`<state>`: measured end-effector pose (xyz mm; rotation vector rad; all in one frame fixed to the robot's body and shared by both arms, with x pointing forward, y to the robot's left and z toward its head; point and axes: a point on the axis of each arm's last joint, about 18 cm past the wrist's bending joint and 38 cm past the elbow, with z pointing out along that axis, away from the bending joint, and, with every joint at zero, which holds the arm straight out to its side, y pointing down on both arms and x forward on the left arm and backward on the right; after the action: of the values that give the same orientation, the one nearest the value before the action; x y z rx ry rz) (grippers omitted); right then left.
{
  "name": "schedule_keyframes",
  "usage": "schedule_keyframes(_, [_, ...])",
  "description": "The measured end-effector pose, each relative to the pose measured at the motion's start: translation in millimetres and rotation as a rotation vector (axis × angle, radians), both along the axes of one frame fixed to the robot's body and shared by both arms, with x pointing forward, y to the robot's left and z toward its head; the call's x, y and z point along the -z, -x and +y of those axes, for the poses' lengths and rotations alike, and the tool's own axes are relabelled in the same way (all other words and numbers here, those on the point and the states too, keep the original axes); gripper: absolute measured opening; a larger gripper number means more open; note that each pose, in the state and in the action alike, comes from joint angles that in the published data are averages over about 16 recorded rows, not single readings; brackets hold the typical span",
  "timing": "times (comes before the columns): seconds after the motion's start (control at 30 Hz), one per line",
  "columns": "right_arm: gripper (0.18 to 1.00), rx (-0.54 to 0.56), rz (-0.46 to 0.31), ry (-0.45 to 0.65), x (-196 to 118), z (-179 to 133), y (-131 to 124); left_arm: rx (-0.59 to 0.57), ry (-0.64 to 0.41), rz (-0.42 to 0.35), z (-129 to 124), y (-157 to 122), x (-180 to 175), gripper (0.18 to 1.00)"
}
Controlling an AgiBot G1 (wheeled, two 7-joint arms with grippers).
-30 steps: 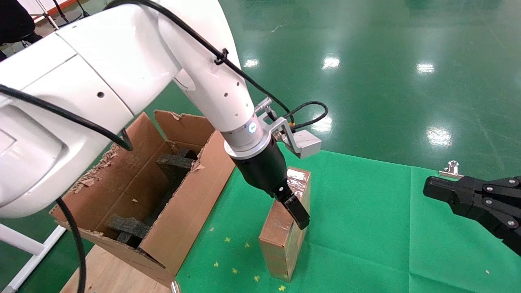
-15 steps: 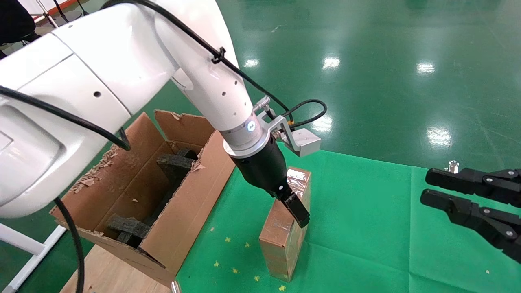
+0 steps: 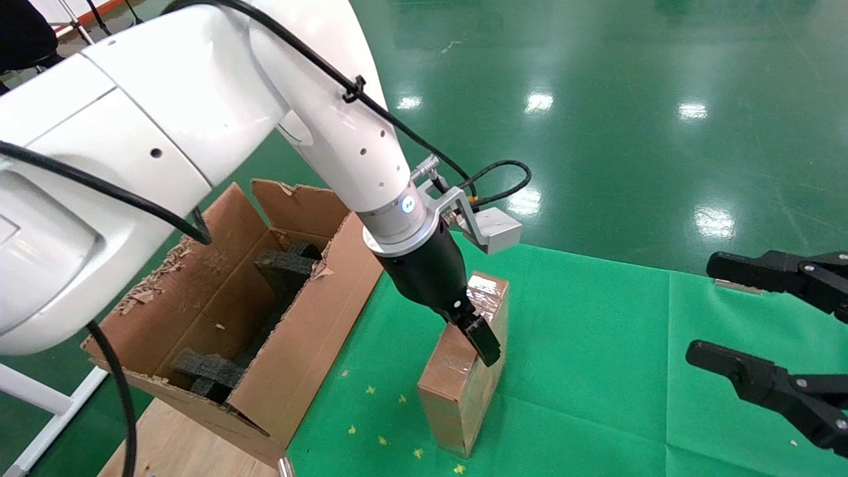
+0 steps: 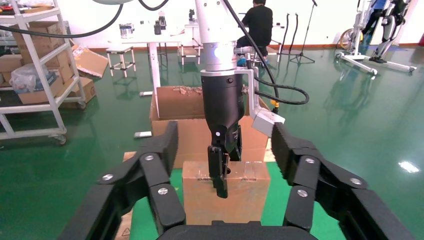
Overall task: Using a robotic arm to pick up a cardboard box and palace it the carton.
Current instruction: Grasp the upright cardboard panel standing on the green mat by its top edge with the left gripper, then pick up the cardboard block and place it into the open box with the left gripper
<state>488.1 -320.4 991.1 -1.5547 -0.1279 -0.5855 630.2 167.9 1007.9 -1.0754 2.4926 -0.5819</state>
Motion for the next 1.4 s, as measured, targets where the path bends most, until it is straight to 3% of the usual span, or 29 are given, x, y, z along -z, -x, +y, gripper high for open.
schedule_keyframes(0.37, [0.788, 0.000, 0.000, 0.000, 0, 0, 0, 0.005, 0.004, -0.023, 11, 1, -7, 0.599])
schedule_keyframes(0.63, [0.913, 0.000, 0.000, 0.000, 0, 0, 0, 0.012, 0.042, -0.135, 48, 12, -46, 0.459])
schedule_keyframes(0.83, [0.972, 0.000, 0.000, 0.000, 0, 0, 0, -0.017, 0.085, -0.295, 99, 33, -99, 0.404])
schedule_keyframes(1.07, [0.996, 0.000, 0.000, 0.000, 0, 0, 0, -0.136, 0.081, -0.459, 178, 63, -148, 0.393])
schedule_keyframes(1.2, [1.001, 0.000, 0.000, 0.000, 0, 0, 0, -0.229, 0.058, -0.486, 227, 74, -152, 0.392])
schedule_keyframes(1.4, [1.001, 0.000, 0.000, 0.000, 0, 0, 0, -0.354, 0.043, -0.441, 292, 78, -130, 0.390])
